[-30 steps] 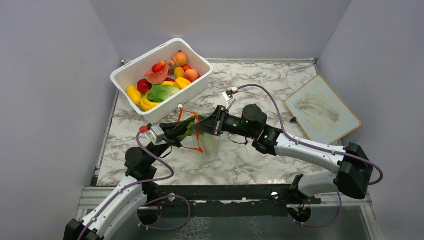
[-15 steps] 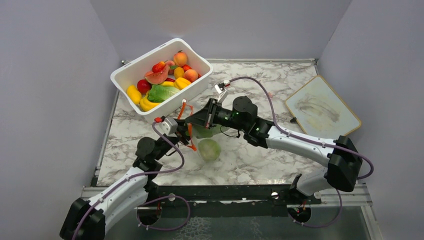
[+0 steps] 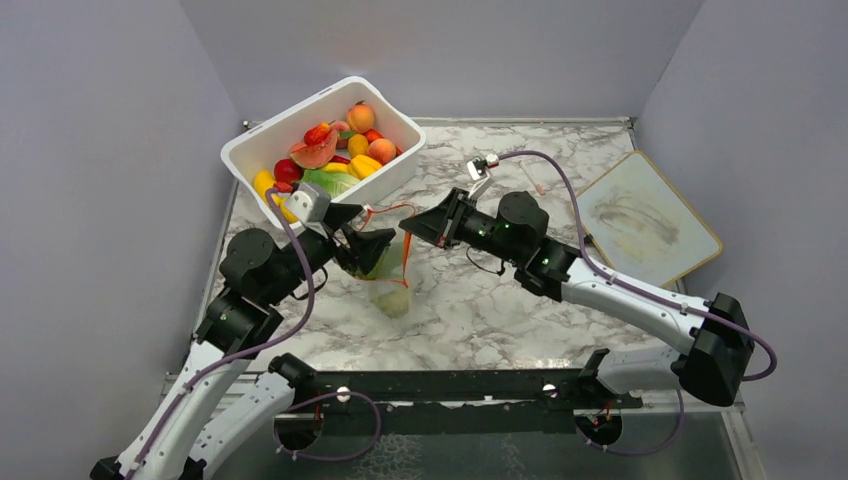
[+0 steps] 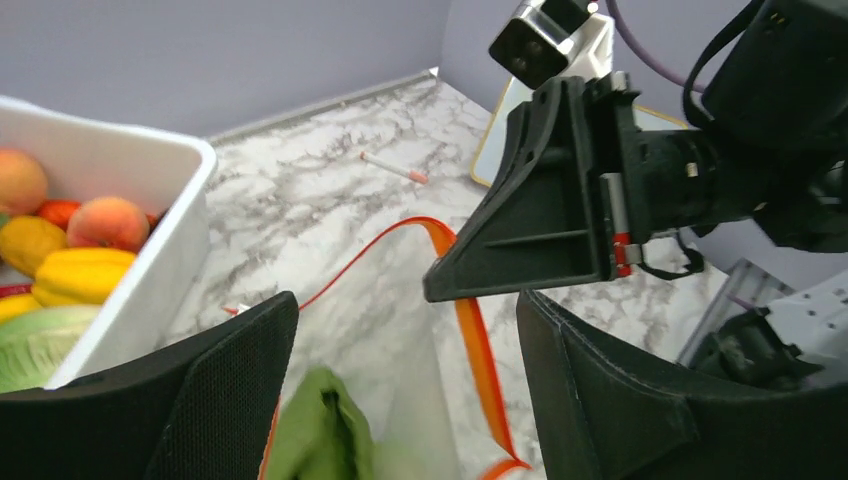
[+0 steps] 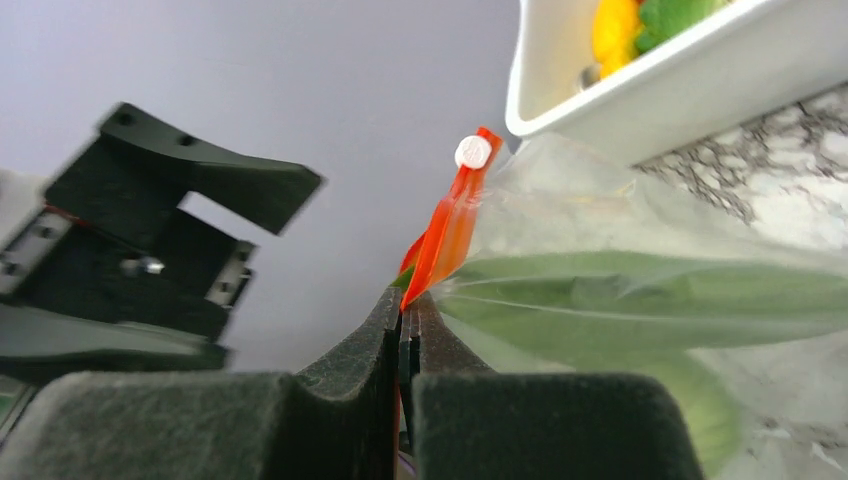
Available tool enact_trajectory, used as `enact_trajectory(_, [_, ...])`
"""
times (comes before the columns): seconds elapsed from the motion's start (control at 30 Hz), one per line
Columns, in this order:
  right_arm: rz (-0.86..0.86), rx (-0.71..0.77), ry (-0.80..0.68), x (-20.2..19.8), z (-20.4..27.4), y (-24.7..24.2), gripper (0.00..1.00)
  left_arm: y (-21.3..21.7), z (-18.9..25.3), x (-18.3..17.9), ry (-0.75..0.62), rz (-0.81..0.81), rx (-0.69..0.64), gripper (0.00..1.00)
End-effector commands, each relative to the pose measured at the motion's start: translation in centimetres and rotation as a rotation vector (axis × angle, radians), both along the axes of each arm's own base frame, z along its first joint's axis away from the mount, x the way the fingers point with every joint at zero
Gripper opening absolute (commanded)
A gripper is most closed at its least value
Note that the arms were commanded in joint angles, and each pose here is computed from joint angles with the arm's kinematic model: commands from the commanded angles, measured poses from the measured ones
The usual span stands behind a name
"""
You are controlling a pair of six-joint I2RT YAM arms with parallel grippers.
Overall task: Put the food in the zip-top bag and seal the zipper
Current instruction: Place the fake vegetable in the zipper food storage bag.
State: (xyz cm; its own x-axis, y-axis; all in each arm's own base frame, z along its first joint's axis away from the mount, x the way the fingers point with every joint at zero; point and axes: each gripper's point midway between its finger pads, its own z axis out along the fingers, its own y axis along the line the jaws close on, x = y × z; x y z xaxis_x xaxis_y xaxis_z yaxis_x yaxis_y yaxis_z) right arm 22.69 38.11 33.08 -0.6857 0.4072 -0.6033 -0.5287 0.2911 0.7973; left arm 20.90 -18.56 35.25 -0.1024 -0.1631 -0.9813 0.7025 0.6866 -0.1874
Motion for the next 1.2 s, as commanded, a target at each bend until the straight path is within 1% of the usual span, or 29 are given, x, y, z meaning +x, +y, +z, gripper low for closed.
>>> enact_trajectory(0.0, [-0.052,0.019,-0.006,0.8,0.2,-0.7,0.01,1.1,-0.4,-2.2,0.214,0.030,-0.045,0.82])
enact_trajectory(0.13, [-0.065,0.019,-0.006,1.0,0.1,-1.2,0.01,2.2,-0.5,-2.9,0.313,0.088,-0.084,0.73])
enact_trajectory(0.2, [-0.070,0.025,-0.011,1.0,0.4,-1.5,0.01,2.6,-1.5,-2.8,0.356,0.120,-0.080,0.65])
enact_trajectory(0.27, [-0.072,0.028,-0.015,0.9,0.6,-1.7,0.01,3.3,-3.4,-2.3,0.414,0.187,-0.062,0.57])
enact_trajectory(0.37, [-0.076,0.033,-0.021,0.8,0.9,-1.9,0.01,4.0,-7.0,-1.5,0.530,0.280,-0.014,0.52])
enact_trajectory(0.43, [-0.074,0.031,-0.027,0.7,1.0,-2.0,0.01,3.9,-8.7,-1.2,0.586,0.299,0.006,0.51])
enact_trajectory(0.5, [-0.069,0.027,-0.030,0.6,1.0,-2.0,0.01,3.7,-9.4,-1.0,0.614,0.307,0.008,0.50])
enact_trajectory(0.57, [-0.055,0.023,-0.028,0.4,0.8,-1.9,0.01,3.7,-9.3,-0.5,0.616,0.319,0.008,0.46])
enact_trajectory(0.63, [-0.029,0.018,-0.026,0.0,0.4,-1.7,0.01,3.7,-8.5,0.0,0.594,0.327,0.014,0.45])
enact_trajectory(0.8, [0.059,0.032,-0.067,-1.7,0.1,-1.4,0.01,4.7,-7.0,1.4,0.510,0.381,0.060,0.49])
enact_trajectory(0.93, [0.100,0.037,-0.101,-2.5,0.3,-1.4,0.01,4.9,-7.9,1.8,0.505,0.393,0.110,0.53])
enact_trajectory(1.03, [0.112,0.035,-0.102,-2.7,0.1,-1.4,0.01,4.5,-8.6,1.8,0.491,0.362,0.136,0.51])
enact_trajectory(1.17, [0.121,0.037,-0.101,-2.9,-0.1,-1.4,0.01,3.6,-9.8,1.9,0.482,0.302,0.179,0.50])
